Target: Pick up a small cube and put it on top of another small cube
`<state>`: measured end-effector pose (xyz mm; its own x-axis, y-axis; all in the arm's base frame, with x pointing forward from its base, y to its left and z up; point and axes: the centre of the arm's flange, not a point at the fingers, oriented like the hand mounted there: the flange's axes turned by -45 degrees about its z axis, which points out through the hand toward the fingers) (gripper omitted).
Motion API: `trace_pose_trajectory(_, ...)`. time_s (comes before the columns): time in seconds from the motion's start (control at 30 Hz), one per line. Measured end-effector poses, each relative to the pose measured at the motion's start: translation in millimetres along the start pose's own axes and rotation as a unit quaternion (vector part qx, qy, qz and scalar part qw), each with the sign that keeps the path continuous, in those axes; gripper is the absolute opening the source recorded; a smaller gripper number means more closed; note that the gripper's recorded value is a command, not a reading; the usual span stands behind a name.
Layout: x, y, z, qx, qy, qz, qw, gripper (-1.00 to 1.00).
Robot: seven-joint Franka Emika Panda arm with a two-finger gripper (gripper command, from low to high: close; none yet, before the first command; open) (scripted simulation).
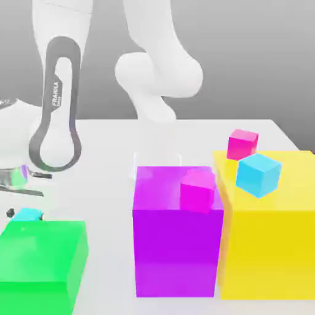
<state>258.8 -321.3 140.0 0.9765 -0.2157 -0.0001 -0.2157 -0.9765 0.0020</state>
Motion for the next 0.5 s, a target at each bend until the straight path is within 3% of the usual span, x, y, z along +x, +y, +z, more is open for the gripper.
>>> trace_pose_trajectory(0.17,-0.4,-0.4,2.5,0.001,-0.001,0.000,1.000,-1.00)
trace_pose_trajectory(0.33,0.3,0.1,-43.7,0.001,0.000,0.000,1.000,-1.00)
trace_pose_trajectory(0.5,24.3,20.5,-65.0,0.015,-0.023,-0.047,0.999,-1.00)
